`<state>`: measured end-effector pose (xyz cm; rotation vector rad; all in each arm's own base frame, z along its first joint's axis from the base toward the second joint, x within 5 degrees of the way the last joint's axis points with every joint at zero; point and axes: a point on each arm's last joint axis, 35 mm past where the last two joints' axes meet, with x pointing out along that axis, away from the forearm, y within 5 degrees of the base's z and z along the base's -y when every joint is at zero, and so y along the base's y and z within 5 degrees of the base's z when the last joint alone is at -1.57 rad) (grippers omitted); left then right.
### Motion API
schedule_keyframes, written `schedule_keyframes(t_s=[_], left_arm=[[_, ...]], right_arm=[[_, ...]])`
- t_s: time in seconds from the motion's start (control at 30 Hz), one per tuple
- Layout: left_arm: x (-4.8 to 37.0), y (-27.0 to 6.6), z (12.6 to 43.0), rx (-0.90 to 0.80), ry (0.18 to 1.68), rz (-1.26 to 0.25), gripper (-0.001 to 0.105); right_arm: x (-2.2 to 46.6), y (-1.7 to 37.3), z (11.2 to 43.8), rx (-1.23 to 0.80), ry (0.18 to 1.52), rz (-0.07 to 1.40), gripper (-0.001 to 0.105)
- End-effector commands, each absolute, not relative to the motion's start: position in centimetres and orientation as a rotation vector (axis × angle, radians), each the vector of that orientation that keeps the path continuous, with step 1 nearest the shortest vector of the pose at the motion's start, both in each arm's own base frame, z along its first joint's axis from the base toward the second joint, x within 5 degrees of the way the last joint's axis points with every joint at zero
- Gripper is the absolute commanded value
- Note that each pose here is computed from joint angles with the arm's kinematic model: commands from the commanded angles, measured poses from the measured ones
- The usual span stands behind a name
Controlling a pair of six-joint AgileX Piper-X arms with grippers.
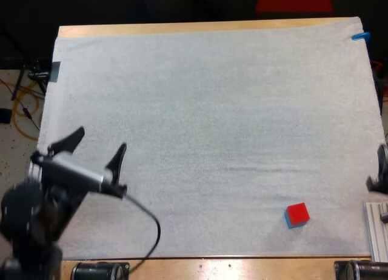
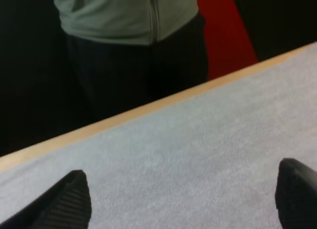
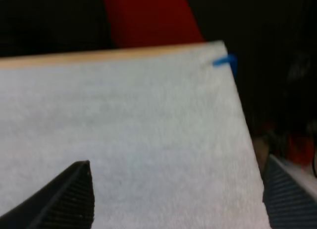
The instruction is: Stack red cube on blue cube
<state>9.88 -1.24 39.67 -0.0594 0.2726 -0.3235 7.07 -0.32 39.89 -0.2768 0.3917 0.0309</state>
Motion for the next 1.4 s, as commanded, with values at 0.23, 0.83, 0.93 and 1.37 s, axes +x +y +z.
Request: schedule_keyframes(t_s=[0.23,0.83,0.93,1.37], left_arm=[[2.7,-1.1,35.3,-0.114,0.095,-0.328,0.073],[3.9,-0.8,29.2,-0.183,0.34,-0.197,0.073],[3.9,-0.8,29.1,-0.183,0.341,-0.197,0.073],[3.7,-0.8,28.6,-0.188,0.397,-0.192,0.073]], right_arm=[[0.3,0.3,36.2,-0.214,0.194,0.057,0.069],[2.5,0.4,31.5,-0.203,0.272,0.141,0.069],[2.9,0.4,30.4,-0.182,0.313,0.148,0.069],[3.4,0.4,28.9,-0.174,0.375,0.155,0.069]])
